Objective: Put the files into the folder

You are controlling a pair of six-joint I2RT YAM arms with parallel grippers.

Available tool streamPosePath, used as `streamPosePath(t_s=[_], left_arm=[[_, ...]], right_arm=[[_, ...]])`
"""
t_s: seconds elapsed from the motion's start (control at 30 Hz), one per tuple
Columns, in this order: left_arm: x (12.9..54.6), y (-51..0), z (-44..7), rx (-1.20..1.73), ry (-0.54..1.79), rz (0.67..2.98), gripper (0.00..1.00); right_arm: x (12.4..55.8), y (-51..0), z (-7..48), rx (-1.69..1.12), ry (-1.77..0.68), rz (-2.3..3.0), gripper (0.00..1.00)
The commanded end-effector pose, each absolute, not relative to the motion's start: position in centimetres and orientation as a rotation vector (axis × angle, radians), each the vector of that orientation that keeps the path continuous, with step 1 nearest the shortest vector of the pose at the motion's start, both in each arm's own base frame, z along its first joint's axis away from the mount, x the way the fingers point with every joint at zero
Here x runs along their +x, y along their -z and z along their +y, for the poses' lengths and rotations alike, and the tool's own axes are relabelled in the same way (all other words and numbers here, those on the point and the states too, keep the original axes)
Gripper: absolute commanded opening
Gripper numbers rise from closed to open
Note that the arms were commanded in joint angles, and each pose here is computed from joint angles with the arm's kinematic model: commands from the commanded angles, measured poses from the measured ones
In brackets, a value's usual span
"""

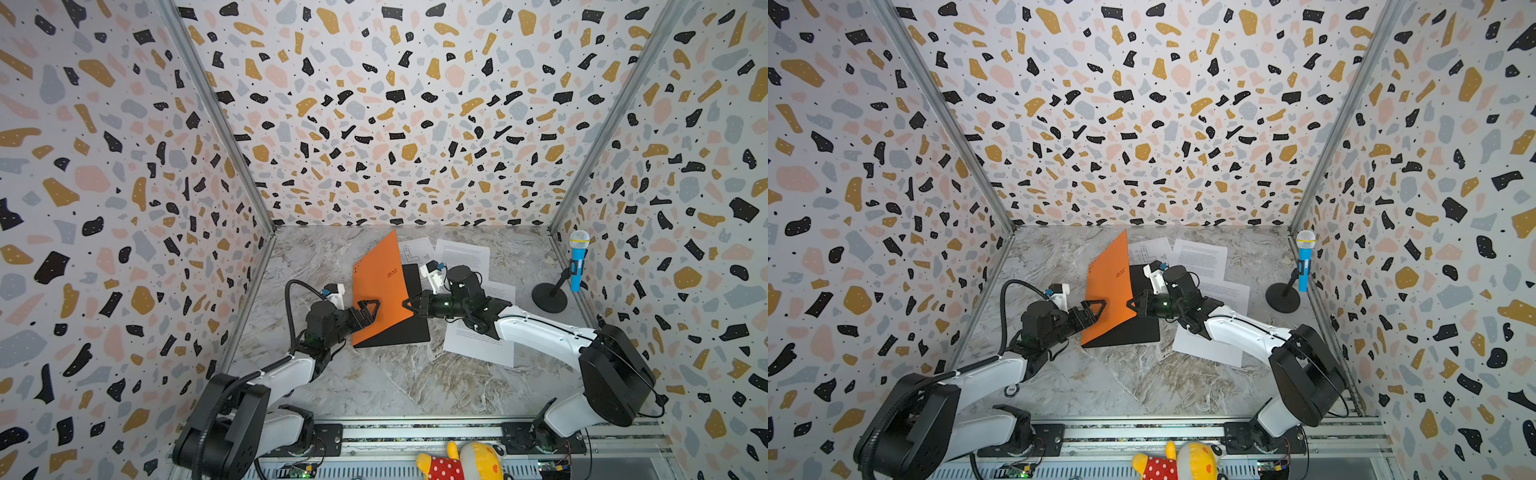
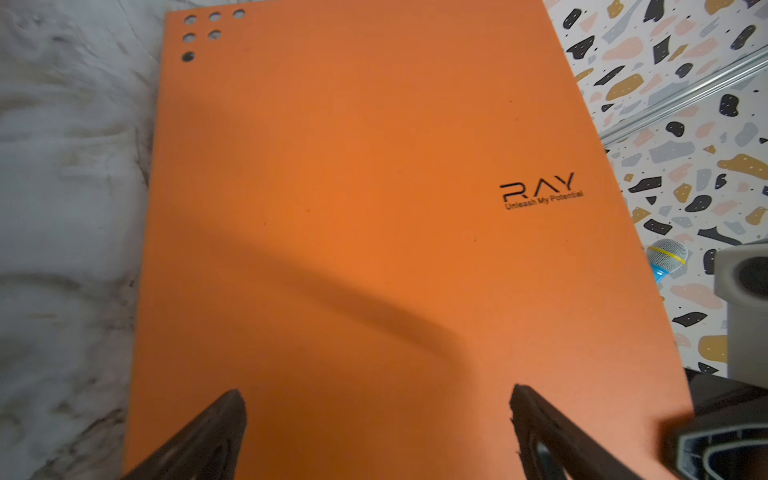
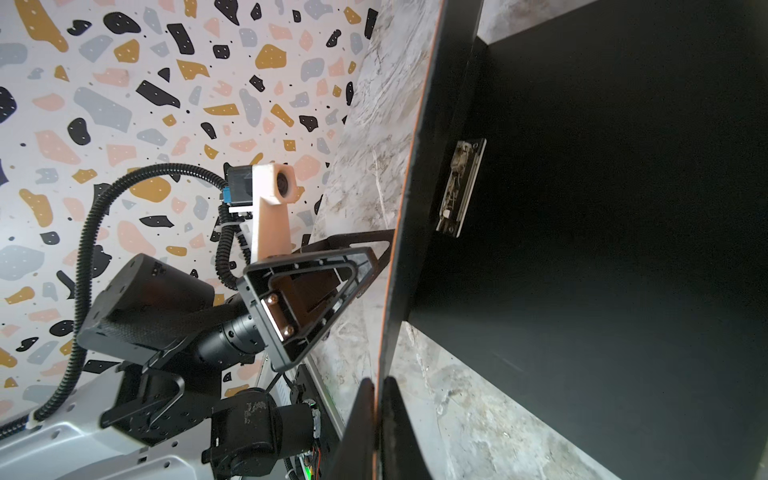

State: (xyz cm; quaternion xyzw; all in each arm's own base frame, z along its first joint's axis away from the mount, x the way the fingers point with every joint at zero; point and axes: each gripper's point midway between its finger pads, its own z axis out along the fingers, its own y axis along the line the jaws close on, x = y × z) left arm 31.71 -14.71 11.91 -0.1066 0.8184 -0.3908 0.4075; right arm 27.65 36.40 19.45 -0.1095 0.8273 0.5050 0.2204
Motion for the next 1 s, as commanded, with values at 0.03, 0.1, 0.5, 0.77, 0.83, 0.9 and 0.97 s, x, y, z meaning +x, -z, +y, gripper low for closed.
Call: streamPosePath(t_s=[0.03,0.1,0.5,0.77,0.83,0.9,0.97], left_arm=[[31.7,-13.7,-11.7,-0.301,0.852,2.015,0.99],[31.7,-14.6,-10.5,-0.314,0.777,2.013,0.99],[31.5,-14.9,-6.5,-0.444,0.626,2.030,0.99],[32.0,-11.5,-1.4,-0.631,0.530,2.070,1.00],[32.3,-11.3,-2.4,-0.591,0.591,2.087,1.00],[32.5,-10.8,-3.6,-0.556,0.665,2.107,0.99],[32.5,-10.4,-4.2,-0.538,0.707,2.123,1.00]], right_arm=[[28.2,-23.0,38.2,-0.383,-1.418,2.162,0.09],[28.2,-23.0,38.5,-0.390,-1.415,2.160,0.10],[28.2,-23.8,41.4,-0.456,-1.443,2.139,0.07],[28.1,-23.8,41.3,-0.456,-1.434,2.140,0.01],[28.1,-24.0,41.3,-0.462,-1.433,2.135,0.01],[28.1,-23.9,41.3,-0.467,-1.434,2.138,0.01],[28.0,-23.9,41.3,-0.470,-1.431,2.139,0.01]])
